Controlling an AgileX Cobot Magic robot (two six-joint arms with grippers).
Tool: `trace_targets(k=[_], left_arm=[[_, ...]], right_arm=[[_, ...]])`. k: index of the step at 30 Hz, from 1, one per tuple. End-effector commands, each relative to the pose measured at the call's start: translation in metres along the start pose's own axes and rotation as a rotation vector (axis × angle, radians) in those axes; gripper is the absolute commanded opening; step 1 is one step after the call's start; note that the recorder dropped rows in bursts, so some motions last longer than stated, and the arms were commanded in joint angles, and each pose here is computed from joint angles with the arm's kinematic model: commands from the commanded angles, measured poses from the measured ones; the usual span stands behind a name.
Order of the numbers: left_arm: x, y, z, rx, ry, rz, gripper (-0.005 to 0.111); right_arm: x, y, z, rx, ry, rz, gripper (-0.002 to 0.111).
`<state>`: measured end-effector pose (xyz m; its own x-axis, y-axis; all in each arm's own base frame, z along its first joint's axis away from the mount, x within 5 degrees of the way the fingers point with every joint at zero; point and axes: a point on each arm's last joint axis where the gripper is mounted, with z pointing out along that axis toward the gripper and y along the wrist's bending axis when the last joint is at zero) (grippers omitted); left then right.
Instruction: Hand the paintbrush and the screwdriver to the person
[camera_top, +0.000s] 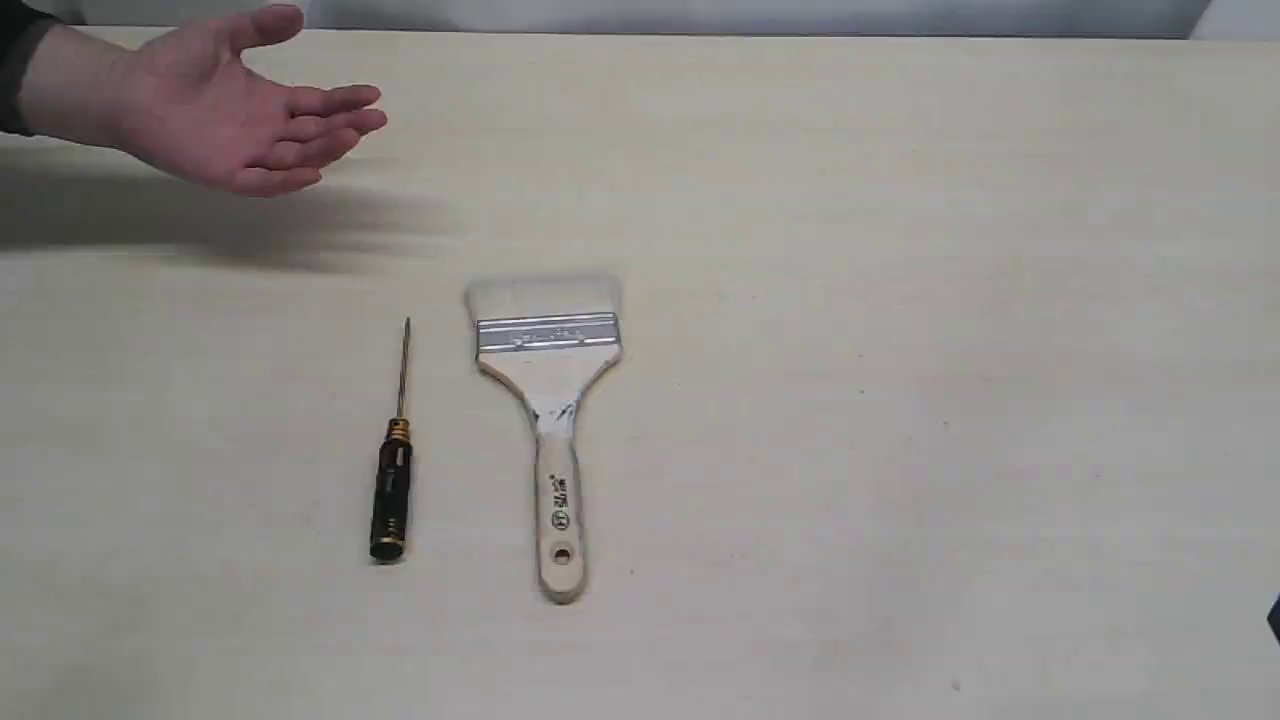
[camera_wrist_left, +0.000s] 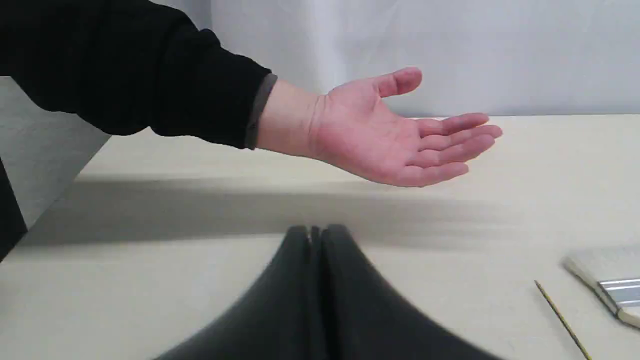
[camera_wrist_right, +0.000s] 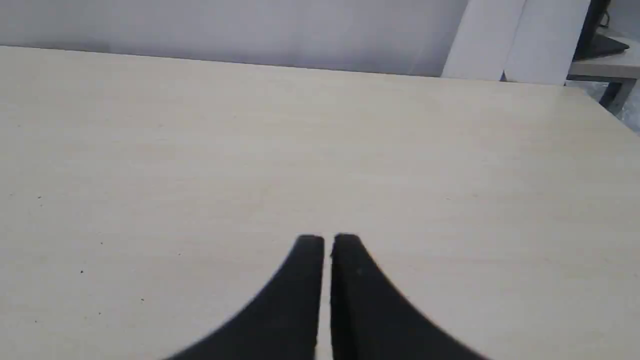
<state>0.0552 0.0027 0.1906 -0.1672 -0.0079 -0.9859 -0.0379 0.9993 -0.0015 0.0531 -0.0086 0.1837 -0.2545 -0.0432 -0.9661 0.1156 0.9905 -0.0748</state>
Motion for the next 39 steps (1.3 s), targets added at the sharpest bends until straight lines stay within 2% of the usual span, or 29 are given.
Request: trace_targets(k=[1,9,11,13,15,17,21,29,31,32,33,35,37,39], left_arm=[[0.0,-0.001,0.0,0.009,-0.004,-0.003,0.0],[0.0,-0.001,0.0,0.01,-0.006,-0.005,0.0],[0.0,-0.001,0.0,0.01,-0.006,-0.005,0.0],[0.0,-0.001,0.0,0.01,-0.006,-0.005,0.0],[0.0,-0.001,0.0,0.01,-0.006,-0.005,0.0],[0.0,-0.001,0.0,0.01,-0.006,-0.005,0.0],[0.0,-0.001,0.0,0.01,-0.006,-0.005,0.0],[0.0,-0.001,0.0,0.01,-0.006,-0.005,0.0],[0.0,-0.001,0.0,0.009,-0.008,-0.001,0.0],[0.0,0.0,0.0,0.008,-0.007,0.001,0.0],[0.0,0.0,0.0,0.008,-0.007,0.001,0.0],[0.0,0.0,0.0,0.008,-0.007,0.001,0.0],[0.0,0.0,0.0,0.008,-0.007,0.001,0.0],[0.0,0.0,0.0,0.008,-0.007,0.001,0.0]], right_arm=[[0.001,0.0,0.0,0.005,0.002,0.008,0.005],[0.001,0.0,0.0,0.005,0.002,0.008,0.005],[-0.002,-0.002,0.0,0.027,-0.027,-0.096,0.005],[-0.008,-0.003,0.0,0.039,-0.099,-0.158,0.005],[-0.021,-0.001,-0.003,0.038,-0.246,-0.209,0.005],[-0.036,0.002,-0.008,0.017,-0.416,-0.199,0.005],[-0.054,0.007,-0.018,-0.007,-0.647,-0.199,0.005],[-0.066,0.01,-0.03,-0.03,-0.834,-0.192,0.005],[-0.074,0.011,-0.04,-0.094,-0.973,-0.095,0.005],[-0.077,0.013,-0.046,-0.18,-1.035,0.028,0.005],[-0.08,0.014,-0.052,-0.303,-1.09,0.174,0.005],[-0.084,0.022,-0.065,-0.566,-1.154,0.356,0.005],[-0.084,0.029,-0.071,-0.662,-1.175,0.3,0.005],[-0.093,0.039,-0.08,-0.704,-1.184,0.122,0.005]])
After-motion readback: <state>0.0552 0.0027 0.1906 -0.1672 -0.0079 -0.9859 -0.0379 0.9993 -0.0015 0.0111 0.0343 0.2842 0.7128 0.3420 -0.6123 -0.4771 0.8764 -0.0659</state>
